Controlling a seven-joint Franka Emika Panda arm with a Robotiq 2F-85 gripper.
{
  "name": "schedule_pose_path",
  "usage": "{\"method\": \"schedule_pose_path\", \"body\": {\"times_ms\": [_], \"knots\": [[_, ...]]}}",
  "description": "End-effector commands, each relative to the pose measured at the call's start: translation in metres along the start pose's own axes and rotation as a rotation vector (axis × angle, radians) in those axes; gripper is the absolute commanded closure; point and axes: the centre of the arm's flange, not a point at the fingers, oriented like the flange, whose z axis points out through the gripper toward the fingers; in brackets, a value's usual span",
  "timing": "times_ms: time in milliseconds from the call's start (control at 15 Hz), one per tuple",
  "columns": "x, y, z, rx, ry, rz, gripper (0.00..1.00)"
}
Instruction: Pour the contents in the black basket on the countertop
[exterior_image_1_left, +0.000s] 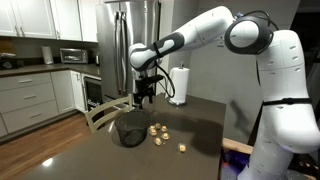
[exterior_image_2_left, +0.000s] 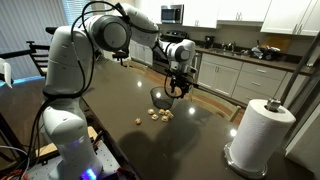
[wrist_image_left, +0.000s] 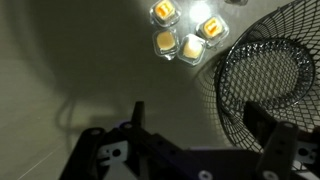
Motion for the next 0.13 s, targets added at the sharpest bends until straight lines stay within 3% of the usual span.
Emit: {"method": "schedule_pose_path", "body": {"times_ms": [0, 67], "knots": [[0.0001, -0.0002, 0.0003, 0.000, -0.001, 0.000, 0.00], [0.0002, -0.0002, 0.0009, 0.000, -0.001, 0.000, 0.00]]}}
